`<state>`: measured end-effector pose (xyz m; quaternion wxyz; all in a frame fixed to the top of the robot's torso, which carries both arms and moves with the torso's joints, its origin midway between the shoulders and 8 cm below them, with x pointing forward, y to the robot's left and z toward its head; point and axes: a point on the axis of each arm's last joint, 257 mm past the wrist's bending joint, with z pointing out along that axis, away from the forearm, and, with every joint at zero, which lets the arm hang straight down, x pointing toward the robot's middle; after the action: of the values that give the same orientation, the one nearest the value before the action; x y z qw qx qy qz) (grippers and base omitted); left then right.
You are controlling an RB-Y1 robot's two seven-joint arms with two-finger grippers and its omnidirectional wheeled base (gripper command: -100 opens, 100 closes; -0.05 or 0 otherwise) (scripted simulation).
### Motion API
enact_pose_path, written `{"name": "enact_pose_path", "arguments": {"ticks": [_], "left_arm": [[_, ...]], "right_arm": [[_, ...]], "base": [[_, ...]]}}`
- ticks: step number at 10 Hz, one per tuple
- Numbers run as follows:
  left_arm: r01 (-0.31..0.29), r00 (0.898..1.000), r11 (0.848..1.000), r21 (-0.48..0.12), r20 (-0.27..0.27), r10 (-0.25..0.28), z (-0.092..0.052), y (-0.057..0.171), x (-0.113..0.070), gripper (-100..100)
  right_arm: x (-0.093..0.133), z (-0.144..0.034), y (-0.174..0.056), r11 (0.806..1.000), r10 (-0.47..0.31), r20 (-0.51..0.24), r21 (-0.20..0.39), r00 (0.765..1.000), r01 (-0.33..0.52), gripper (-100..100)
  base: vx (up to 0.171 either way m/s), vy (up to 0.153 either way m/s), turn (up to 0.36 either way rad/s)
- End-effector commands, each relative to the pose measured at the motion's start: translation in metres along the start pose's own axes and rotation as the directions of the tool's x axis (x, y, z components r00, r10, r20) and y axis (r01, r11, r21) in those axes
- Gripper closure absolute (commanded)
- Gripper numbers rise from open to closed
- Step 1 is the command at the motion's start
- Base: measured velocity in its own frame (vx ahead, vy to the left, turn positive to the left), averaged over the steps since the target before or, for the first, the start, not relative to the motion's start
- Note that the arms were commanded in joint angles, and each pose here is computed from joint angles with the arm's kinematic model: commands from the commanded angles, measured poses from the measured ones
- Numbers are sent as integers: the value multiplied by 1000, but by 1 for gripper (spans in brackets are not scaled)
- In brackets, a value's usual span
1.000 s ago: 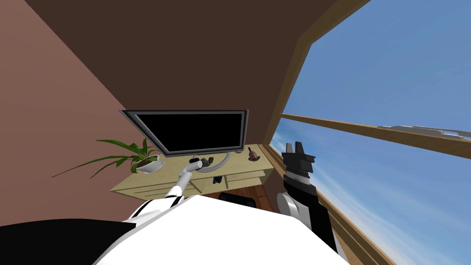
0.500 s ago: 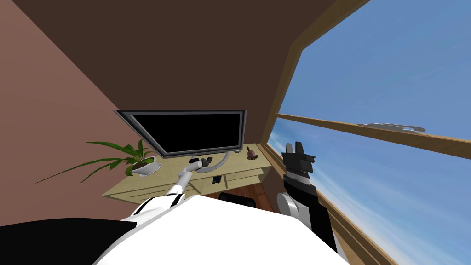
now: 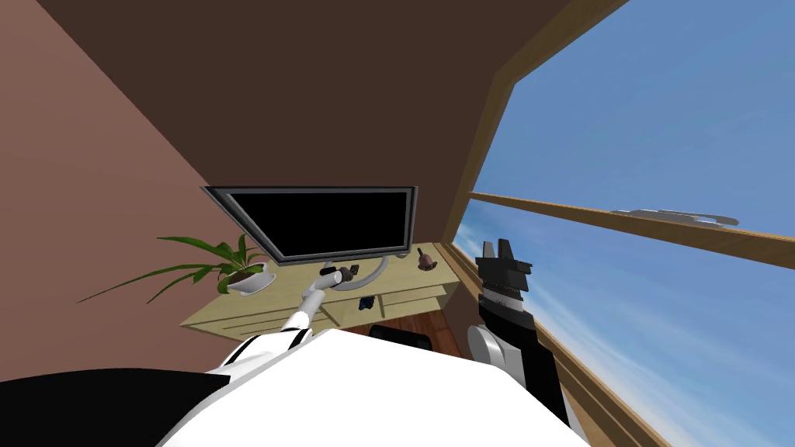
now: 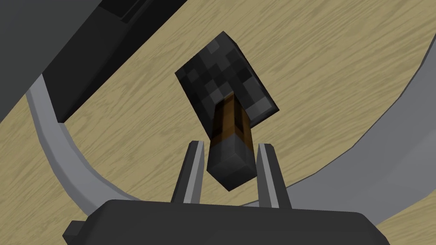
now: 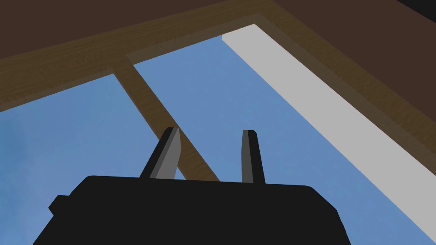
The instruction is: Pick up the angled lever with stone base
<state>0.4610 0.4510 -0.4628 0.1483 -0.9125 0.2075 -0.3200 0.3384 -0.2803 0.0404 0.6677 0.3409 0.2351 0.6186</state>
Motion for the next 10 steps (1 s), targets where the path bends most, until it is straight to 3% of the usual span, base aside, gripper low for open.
{"name": "enact_pose_path", "arguments": {"ticks": [1, 8, 9, 10], "left_arm": [[-18, 1000, 1000, -13, -8, 18, -4, 6, 4, 100], [-94, 995, 993, -65, -50, 91, -21, 38, 27, 100], [-87, 995, 994, -59, -46, 84, -19, 34, 26, 100], [-88, 995, 994, -61, -46, 86, -20, 35, 26, 0]], "right_arm": [[0, 0, 0, 1000, 0, 0, 0, 1000, 0, 0], [0, 0, 0, 1000, 0, 0, 0, 1000, 0, 0], [0, 0, 0, 1000, 0, 0, 0, 1000, 0, 0], [0, 0, 0, 1000, 0, 0, 0, 1000, 0, 0]], "base": [[62, -8, 232], [50, -14, 146], [20, -11, 22], [0, 0, 0]]}}
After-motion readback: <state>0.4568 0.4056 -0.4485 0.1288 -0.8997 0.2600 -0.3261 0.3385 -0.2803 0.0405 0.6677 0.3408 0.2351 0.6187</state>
